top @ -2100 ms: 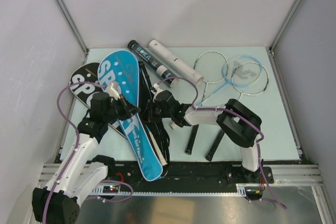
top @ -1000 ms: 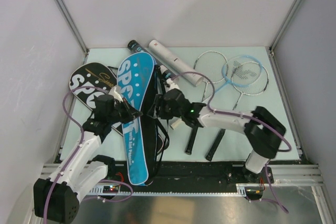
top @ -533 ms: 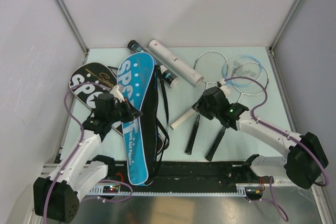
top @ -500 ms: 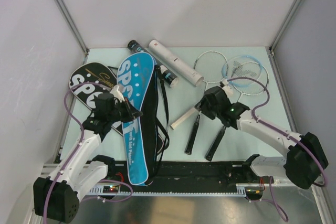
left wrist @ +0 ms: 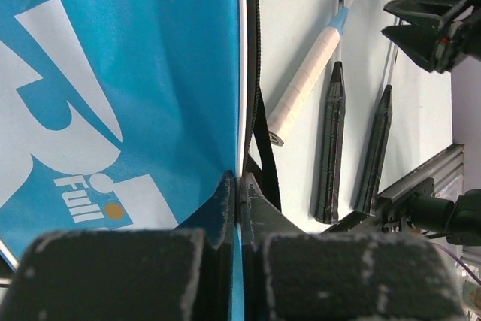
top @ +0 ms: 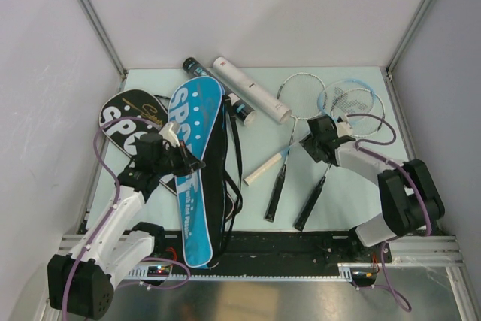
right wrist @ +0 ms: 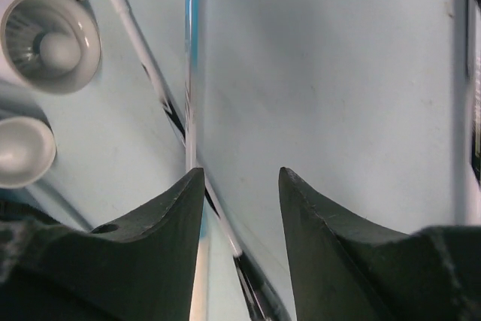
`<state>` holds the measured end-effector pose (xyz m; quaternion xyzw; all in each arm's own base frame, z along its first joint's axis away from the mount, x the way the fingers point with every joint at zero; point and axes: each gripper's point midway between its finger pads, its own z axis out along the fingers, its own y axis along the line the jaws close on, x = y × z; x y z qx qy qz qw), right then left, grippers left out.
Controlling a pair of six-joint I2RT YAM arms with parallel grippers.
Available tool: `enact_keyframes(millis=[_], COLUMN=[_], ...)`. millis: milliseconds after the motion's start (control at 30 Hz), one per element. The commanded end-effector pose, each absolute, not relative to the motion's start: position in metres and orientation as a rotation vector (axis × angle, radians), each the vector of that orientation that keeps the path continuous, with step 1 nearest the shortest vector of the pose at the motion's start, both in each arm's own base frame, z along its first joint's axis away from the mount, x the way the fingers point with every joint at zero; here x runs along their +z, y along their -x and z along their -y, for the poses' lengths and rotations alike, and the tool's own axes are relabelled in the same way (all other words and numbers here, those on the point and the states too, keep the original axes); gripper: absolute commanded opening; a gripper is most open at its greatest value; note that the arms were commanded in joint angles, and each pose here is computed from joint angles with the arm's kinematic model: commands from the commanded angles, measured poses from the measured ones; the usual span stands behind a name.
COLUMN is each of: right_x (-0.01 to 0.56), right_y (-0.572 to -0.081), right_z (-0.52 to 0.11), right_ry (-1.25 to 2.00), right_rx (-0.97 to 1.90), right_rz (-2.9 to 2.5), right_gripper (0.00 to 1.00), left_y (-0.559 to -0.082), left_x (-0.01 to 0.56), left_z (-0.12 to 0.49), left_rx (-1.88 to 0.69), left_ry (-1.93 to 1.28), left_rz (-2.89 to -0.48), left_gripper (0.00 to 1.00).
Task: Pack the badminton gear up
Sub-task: Pick up the racket from the center of the board.
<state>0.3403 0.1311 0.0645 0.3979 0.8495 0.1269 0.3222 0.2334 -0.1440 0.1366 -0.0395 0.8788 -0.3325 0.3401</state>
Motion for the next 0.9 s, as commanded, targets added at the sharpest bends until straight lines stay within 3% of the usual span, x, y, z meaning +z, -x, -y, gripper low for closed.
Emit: enact_keyframes(millis=[0,600,700,867], right_x=[0.068,0.010,0.000,-0.004], right_y=[-0.375,-0.394,-0.392,-0.388], right_z=[-0.140,-0.146,-0.145,-0.138], right_ry=[-1.091,-1.202,-1.229,-1.250], right_rx=[0.451,0.386,0.366,0.346], right_rz=[-2.128,-2.201,-2.227,-2.251], right_gripper=[0.48,0.47,0.40,0.16], left_y=[-0.238,-0.240,-0.241,-0.242], left_x=[0.165,0.166,0.166,0.168], left_z=[0.151,0.146,0.145,0.143], left_rx=[-0.909,-0.906,-0.909,-0.910], left_ry=[0.018,0.031,0.038,0.043], left_rz=[-2.203,-2.196,-2.197,-2.191], left_gripper=[0.00,0.00,0.00,0.00])
